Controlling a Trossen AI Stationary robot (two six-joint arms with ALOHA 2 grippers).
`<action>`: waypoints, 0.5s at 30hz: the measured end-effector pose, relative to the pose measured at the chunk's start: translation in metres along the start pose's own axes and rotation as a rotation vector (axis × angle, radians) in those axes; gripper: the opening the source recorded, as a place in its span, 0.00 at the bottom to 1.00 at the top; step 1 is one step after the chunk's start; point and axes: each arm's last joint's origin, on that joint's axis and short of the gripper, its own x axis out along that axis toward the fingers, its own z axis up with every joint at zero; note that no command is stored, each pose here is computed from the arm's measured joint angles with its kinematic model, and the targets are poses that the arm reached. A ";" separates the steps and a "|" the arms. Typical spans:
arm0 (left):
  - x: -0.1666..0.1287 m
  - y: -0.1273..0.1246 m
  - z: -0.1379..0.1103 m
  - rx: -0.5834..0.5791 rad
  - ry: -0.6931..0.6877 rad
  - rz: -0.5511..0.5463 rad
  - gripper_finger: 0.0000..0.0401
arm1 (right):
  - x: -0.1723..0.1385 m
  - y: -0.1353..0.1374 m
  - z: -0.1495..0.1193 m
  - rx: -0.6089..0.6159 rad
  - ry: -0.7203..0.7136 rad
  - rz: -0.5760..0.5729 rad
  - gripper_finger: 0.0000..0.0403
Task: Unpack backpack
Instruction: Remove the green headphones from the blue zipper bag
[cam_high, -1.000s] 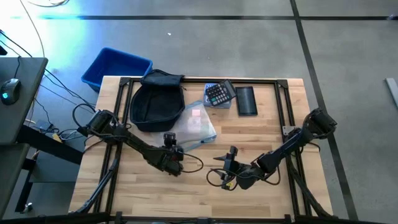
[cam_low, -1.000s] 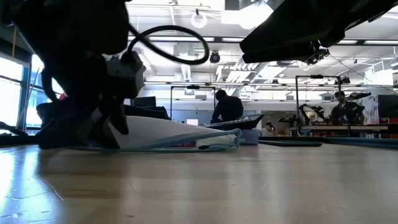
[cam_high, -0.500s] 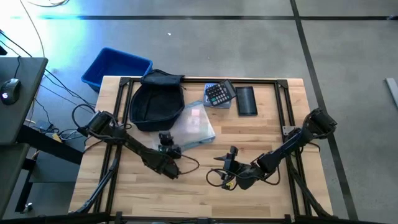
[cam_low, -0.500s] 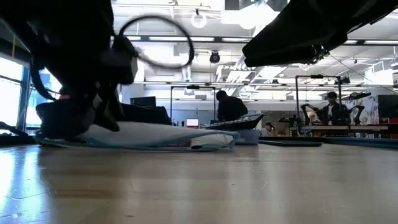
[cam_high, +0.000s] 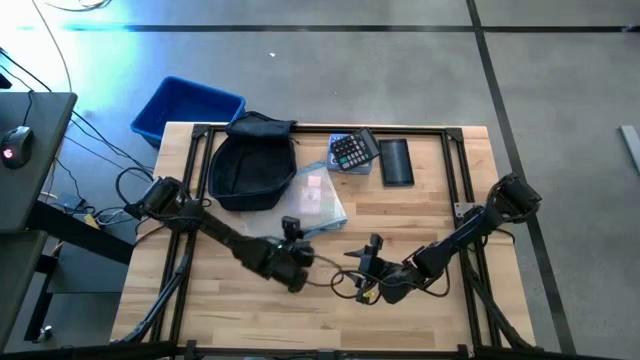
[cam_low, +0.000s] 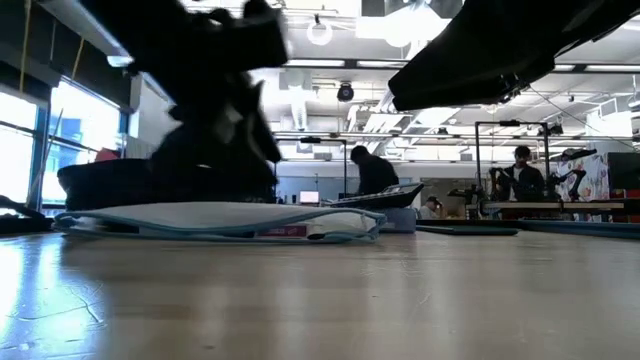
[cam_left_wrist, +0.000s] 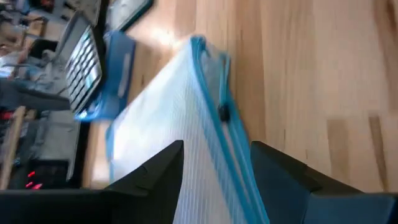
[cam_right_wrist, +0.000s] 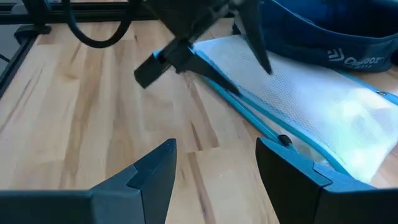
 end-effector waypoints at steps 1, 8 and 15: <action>0.006 0.002 0.002 -0.001 -0.012 -0.013 0.43 | 0.001 -0.001 0.000 0.001 0.000 -0.002 0.50; 0.057 -0.008 -0.011 0.117 0.012 -0.040 0.44 | 0.003 -0.004 0.001 0.025 0.008 -0.011 0.50; 0.063 -0.012 -0.027 0.209 0.140 0.284 0.44 | 0.003 -0.004 -0.001 0.014 0.022 -0.010 0.50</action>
